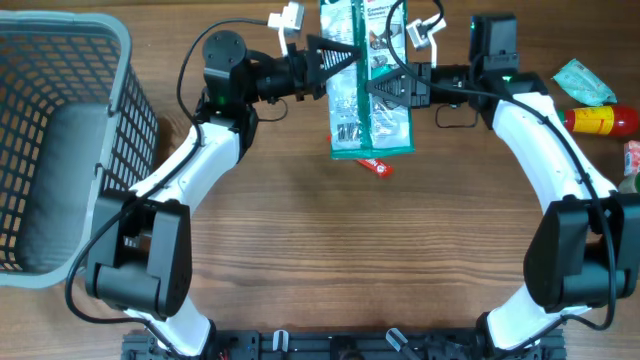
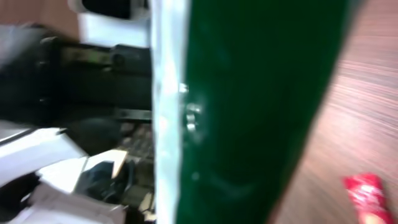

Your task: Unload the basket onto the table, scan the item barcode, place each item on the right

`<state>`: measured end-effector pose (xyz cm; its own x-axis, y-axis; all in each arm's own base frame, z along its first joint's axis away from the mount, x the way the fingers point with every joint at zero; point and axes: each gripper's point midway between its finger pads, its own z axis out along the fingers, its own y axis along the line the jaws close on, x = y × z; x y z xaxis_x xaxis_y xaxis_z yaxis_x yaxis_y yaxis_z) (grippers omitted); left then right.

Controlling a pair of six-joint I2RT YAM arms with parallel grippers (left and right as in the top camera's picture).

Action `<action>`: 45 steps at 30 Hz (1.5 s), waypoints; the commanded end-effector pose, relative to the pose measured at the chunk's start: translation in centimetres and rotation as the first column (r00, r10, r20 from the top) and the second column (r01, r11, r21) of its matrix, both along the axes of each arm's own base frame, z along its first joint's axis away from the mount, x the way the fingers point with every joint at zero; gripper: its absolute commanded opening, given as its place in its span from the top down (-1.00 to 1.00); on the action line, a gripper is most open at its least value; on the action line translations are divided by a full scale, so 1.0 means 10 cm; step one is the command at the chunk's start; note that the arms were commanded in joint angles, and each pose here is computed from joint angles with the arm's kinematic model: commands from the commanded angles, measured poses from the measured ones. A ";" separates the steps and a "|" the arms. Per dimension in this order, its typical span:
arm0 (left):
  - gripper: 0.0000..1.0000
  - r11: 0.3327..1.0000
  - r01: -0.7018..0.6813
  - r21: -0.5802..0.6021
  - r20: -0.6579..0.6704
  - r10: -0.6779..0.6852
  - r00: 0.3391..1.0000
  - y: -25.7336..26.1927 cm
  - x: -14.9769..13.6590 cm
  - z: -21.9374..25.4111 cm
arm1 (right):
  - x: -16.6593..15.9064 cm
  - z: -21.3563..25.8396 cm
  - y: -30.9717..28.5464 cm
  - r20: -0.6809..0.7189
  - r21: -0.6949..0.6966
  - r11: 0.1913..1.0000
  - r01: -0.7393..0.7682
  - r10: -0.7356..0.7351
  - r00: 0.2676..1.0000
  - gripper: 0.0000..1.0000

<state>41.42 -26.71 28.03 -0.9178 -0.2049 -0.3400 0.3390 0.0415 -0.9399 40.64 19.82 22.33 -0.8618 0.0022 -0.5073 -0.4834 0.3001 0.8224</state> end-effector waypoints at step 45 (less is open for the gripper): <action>-1.00 -0.064 -0.414 0.908 0.405 0.390 0.827 1.42 -1.29 -0.88 | -1.12 0.93 -1.01 0.542 -0.494 0.728 0.475 -0.169 0.823 0.91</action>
